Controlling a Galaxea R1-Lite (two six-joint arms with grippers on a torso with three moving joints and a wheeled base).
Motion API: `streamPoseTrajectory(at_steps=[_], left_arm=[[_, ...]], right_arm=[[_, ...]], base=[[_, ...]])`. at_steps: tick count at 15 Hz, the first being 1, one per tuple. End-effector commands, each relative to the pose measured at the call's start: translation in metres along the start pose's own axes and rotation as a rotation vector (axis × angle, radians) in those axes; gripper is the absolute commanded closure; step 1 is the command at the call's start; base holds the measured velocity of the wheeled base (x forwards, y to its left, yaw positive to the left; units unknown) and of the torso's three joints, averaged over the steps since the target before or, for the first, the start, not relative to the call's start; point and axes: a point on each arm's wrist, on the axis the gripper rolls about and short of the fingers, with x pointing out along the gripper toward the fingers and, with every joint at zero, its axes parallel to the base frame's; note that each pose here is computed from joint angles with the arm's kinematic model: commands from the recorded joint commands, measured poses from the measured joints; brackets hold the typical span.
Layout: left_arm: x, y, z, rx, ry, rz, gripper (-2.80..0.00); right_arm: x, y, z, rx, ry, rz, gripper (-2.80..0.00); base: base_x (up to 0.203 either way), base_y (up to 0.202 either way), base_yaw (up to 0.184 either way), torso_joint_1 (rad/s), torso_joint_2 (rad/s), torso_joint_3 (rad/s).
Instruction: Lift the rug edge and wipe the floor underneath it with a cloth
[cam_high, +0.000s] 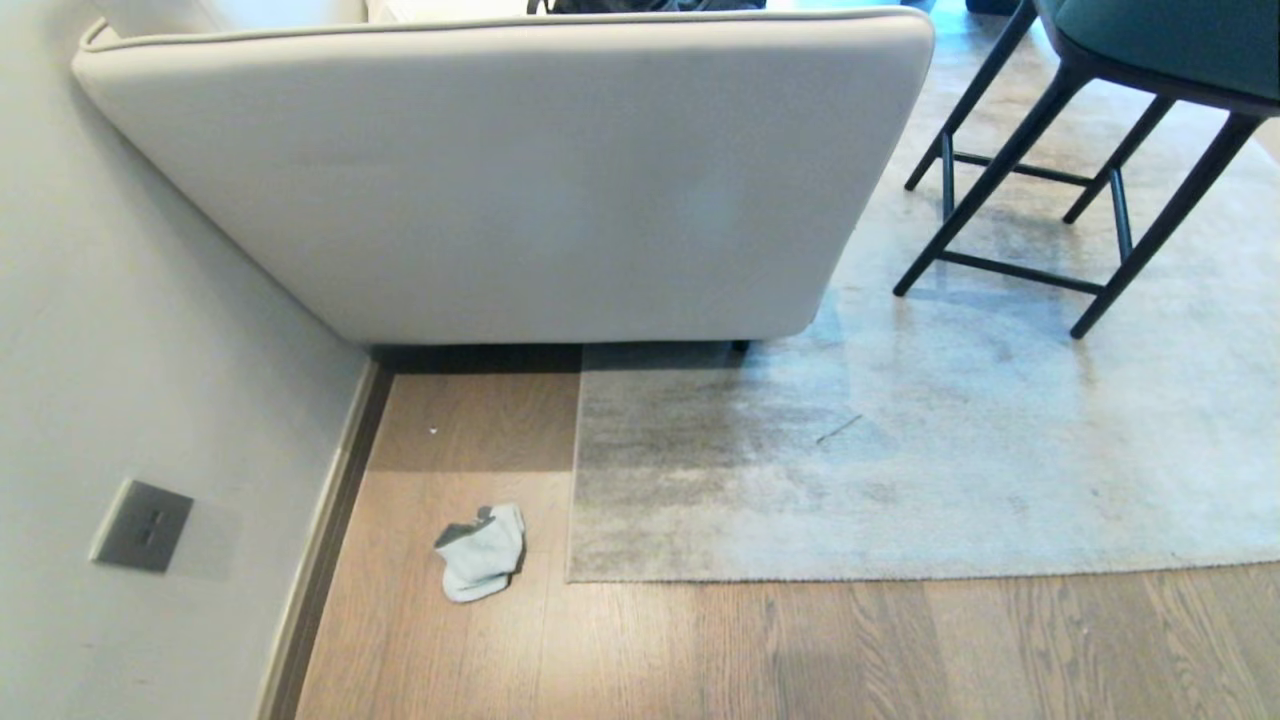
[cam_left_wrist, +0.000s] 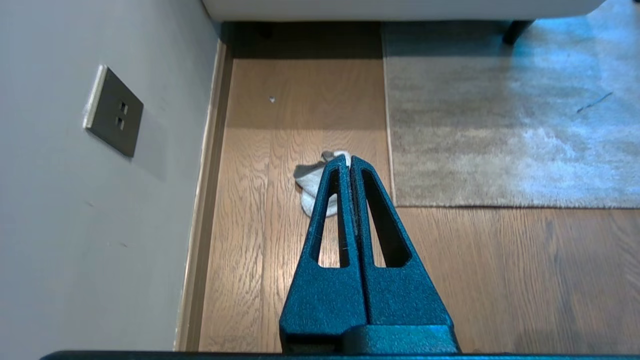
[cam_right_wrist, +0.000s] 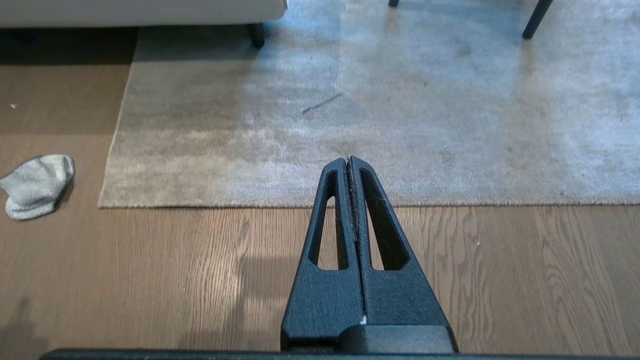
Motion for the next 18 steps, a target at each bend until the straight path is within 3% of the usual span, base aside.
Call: streamPoseTrajectory(at_steps=[1, 18], left_arm=[[0.0, 0.0, 0.0, 0.0, 0.0, 0.001, 0.0], [0.0, 0.0, 0.0, 0.0, 0.0, 0.001, 0.0]], right_arm=[[0.0001, 0.0, 0.0, -0.001, 0.001, 0.0, 0.0], [0.0001, 0.0, 0.0, -0.001, 0.001, 0.0, 0.0]], base=[[0.0, 0.0, 0.0, 0.005, 0.0, 0.203], [0.0, 0.0, 0.0, 0.003, 0.0, 0.203]])
